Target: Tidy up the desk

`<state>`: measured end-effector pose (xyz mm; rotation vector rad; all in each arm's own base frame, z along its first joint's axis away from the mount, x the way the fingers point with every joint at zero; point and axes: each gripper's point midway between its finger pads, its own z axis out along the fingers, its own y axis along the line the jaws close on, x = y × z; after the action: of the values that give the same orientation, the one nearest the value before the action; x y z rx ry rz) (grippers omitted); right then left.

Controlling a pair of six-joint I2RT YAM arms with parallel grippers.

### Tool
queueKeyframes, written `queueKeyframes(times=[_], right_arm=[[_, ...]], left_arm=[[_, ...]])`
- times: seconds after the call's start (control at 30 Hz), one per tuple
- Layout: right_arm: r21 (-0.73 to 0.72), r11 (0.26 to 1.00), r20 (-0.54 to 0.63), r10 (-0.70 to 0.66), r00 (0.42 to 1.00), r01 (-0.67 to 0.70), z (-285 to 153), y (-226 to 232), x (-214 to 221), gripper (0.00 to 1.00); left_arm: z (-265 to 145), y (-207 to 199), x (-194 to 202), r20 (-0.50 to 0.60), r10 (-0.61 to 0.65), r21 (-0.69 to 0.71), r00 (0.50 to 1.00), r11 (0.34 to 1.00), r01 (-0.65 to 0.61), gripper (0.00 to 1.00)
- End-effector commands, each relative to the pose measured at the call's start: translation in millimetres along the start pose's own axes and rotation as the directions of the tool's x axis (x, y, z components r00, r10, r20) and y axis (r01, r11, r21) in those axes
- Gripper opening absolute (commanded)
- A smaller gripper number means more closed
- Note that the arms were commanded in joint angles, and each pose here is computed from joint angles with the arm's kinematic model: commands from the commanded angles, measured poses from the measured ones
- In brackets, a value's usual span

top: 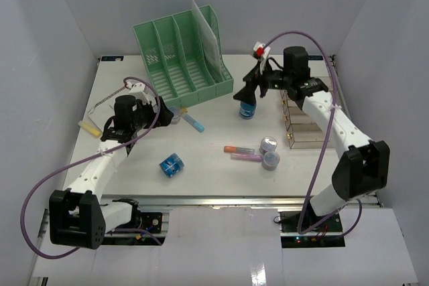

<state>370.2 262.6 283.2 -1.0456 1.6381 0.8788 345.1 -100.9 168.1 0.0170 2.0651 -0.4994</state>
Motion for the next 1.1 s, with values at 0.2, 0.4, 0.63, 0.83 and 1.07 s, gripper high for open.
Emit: queueKeyframes(times=[0.2,0.4,0.63,0.83,1.07], right_arm=[[-0.335,0.810,0.268,-0.408,0.873,0.481,-63.7,139.5,72.0,0.98],[-0.319,0.819,0.255,-0.409,0.876,0.476,-68.0,141.3,88.6,0.98],[-0.291,0.816,0.254,-0.438,0.862,0.500,-71.6,140.3,88.1,0.98],[-0.305,0.821,0.241,-0.424,0.873,0.483,-69.0,138.4,93.1,0.98],[-0.303,0.823,0.235,-0.423,0.875,0.480,-68.3,136.9,94.6,0.98]], left_arm=[[9.7,107.5,-6.3,-0.123,0.440,-0.349,0.890,0.820,-0.454,0.97],[32.9,148.8,20.5,-0.262,0.517,-0.333,0.815,0.744,-0.579,0.92],[44.9,173.2,51.0,-0.354,0.503,-0.309,0.789,0.733,-0.606,0.85],[41.3,173.9,37.6,-0.339,0.536,-0.328,0.773,0.703,-0.631,0.81],[46.9,194.8,43.0,-0.426,0.529,-0.353,0.734,0.649,-0.674,0.80]])
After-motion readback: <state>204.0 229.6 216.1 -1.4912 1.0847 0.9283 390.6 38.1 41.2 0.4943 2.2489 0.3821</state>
